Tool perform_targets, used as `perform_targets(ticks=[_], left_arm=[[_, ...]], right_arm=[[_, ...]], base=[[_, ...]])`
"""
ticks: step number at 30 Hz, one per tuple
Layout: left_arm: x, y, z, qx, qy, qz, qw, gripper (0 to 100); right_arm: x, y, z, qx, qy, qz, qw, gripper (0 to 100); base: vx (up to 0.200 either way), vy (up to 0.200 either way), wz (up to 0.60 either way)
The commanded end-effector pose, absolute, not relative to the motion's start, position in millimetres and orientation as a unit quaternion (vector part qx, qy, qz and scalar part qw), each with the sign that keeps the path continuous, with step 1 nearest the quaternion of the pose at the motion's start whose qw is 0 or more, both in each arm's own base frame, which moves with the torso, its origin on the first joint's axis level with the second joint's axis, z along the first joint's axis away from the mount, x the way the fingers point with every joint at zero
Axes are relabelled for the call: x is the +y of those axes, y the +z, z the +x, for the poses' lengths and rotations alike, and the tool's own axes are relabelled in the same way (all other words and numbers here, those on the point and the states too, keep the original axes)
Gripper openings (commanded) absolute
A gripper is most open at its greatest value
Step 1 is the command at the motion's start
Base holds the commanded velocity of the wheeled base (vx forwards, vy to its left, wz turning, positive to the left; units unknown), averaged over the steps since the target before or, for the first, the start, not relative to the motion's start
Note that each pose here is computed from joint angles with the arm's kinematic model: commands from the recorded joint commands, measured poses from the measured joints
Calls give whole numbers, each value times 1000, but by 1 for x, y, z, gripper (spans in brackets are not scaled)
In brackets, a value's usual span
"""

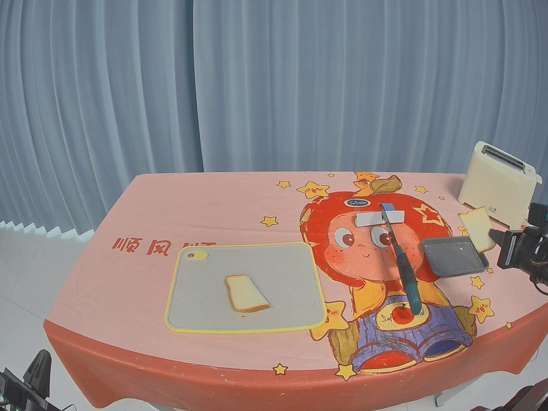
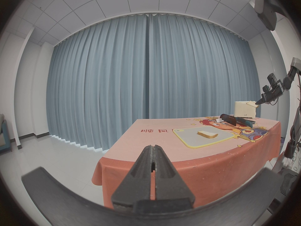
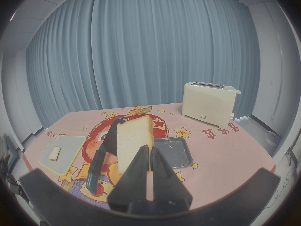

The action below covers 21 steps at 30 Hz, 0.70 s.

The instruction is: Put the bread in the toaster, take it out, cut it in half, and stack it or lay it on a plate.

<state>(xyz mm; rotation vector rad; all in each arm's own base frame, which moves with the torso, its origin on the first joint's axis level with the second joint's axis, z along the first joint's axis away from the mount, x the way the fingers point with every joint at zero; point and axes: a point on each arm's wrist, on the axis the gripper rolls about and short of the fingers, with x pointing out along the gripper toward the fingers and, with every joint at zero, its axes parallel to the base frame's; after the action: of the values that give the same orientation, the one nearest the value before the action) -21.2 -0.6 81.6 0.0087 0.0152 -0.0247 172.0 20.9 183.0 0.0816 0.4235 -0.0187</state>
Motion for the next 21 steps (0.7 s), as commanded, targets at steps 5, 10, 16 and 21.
perform_targets(ticks=[5, 10, 16, 21], left_arm=[[-1, 77, -20, 18, -12, 4, 1000, 0], [-1, 77, -20, 17, -12, 4, 1000, 0], [-1, 77, -20, 17, -12, 4, 1000, 0], [-1, 77, -20, 17, -12, 4, 1000, 0]], right_arm=[[18, 176, 182, 232, -21, 40, 972, 0], [15, 171, 187, 243, -30, 41, 969, 0], [15, 170, 194, 234, -33, 43, 971, 0], [14, 165, 200, 235, -37, 44, 970, 0]], base=[[0, 0, 0], [0, 0, 0], [0, 0, 0], [0, 0, 0]])
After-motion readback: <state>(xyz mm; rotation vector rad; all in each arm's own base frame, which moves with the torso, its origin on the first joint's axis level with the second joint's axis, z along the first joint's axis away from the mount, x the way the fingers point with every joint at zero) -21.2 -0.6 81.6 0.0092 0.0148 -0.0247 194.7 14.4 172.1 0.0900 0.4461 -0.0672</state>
